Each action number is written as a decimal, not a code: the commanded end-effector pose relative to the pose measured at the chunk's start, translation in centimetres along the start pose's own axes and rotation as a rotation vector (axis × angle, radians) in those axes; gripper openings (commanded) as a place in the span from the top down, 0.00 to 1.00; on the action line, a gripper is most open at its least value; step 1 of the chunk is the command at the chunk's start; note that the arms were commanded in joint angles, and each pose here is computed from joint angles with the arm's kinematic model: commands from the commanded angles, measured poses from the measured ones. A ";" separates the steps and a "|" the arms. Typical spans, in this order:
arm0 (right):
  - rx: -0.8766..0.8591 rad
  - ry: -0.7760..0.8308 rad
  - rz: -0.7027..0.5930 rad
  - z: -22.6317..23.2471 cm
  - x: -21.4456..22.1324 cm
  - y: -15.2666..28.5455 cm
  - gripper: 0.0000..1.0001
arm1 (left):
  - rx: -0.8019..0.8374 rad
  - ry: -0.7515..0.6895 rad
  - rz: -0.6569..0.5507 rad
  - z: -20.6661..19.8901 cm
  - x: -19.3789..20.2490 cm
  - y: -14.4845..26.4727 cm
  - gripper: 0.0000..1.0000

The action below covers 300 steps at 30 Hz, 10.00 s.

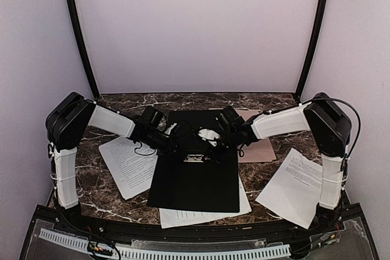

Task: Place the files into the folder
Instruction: Open the spring clip on the folder, then pick up the file from the center of the board, then pass from the right arm to the left

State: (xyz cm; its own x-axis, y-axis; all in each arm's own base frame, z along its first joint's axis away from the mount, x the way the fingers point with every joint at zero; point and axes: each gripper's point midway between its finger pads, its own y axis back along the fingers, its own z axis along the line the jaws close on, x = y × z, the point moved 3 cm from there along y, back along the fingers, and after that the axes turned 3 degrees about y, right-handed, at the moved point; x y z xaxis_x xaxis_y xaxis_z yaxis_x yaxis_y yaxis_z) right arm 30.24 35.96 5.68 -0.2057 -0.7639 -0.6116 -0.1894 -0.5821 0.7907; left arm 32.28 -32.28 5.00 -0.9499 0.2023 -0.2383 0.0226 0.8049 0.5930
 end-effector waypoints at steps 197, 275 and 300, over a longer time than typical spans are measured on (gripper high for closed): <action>-0.592 -0.673 -0.037 9.9 -12.8 -12.0 0.42 | -0.595 0.592 -0.538 13.1 18.1 19.1 0.40; -0.781 -0.696 -0.450 4.8 -17.5 0.0 1.00 | -0.015 0.232 -0.715 0.8 6.3 22.0 0.16; -0.677 -0.639 -0.444 4.6 -15.1 2.2 0.53 | -0.010 0.006 -0.664 -3.5 4.9 22.8 0.99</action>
State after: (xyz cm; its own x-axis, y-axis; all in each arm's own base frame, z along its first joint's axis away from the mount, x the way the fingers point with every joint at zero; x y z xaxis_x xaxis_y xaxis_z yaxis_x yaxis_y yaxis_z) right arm 28.49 49.15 13.87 -0.8250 -0.2861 -0.4873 0.2117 -0.9561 0.2028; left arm 27.66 -13.99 18.36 -0.7713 -0.4297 -0.4696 -0.5984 0.7410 0.3049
